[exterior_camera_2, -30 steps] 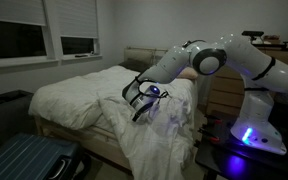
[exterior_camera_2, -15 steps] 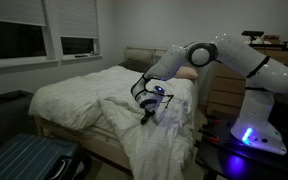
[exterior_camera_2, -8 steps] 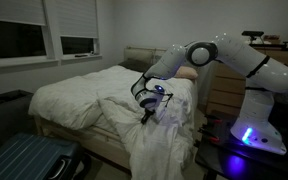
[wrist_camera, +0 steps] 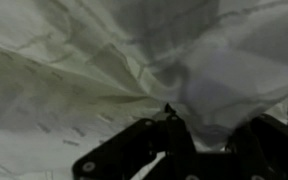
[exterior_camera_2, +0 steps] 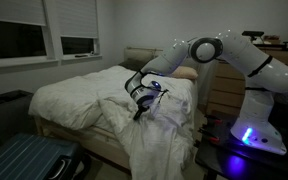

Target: Spread the bed fully

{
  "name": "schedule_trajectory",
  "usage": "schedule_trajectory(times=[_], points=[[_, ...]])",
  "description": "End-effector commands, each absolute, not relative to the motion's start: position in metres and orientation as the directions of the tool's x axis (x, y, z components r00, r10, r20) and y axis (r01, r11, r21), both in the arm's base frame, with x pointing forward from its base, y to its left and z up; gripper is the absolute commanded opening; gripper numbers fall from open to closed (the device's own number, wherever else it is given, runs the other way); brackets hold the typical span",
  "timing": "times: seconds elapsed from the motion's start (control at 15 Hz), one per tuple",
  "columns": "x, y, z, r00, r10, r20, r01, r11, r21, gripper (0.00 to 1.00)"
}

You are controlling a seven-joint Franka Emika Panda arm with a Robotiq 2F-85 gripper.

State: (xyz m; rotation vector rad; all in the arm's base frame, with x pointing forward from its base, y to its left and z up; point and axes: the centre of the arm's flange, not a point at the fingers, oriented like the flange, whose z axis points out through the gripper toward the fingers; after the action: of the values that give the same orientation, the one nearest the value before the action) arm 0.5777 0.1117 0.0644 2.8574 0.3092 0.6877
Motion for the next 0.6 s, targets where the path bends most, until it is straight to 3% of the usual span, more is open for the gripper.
schedule_trajectory(times=[0.0, 0.53], points=[[0.573, 0.165, 0.107, 0.809, 0.308, 0.500, 0.249, -0.951, 0.183, 0.03], [0.509, 0.231, 0.122, 0.776, 0.429, 0.462, 0.424, -0.897, 0.121, 0.03]])
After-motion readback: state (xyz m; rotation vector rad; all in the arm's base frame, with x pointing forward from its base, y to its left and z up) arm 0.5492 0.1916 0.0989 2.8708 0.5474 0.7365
